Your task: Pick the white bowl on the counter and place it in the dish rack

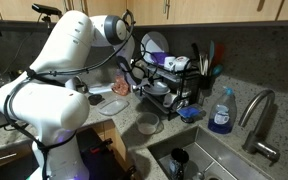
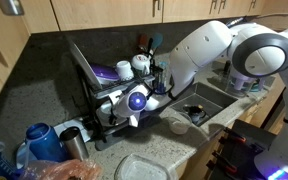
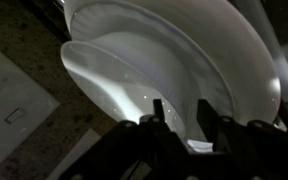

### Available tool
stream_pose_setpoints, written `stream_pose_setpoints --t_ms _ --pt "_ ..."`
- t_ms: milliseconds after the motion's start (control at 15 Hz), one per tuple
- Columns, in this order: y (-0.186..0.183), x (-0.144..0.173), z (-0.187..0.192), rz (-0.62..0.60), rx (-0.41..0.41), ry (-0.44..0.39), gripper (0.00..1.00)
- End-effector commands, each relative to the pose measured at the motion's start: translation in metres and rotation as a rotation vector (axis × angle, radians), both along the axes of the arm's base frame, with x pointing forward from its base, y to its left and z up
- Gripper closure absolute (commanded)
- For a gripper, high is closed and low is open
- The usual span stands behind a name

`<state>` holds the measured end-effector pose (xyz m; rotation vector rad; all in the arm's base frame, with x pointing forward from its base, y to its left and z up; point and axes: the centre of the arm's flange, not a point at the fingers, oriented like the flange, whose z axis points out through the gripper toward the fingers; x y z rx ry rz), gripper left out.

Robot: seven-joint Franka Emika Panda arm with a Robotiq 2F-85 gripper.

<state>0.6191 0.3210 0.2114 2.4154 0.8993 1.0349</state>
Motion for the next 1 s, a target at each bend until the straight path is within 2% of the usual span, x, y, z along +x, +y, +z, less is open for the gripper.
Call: stream_pose_setpoints --t_ms 0,133,267,400,533,933 --pt "0.001 0.007 0.013 0.001 -0.001 -0.019 0.48" --pt "0.001 0.006 0.02 0.006 0.005 -0.026 0.31" --pt "0.002 0.003 0.028 0.018 0.009 -0.028 0.22" --pt "0.002 -0.001 0.038 0.027 0.017 -0.026 0.08" --pt "0.003 -0.007 0.048 0.041 0.026 -0.025 0.01" --pt "0.001 -0.03 0.07 0.082 0.055 -0.006 0.0"
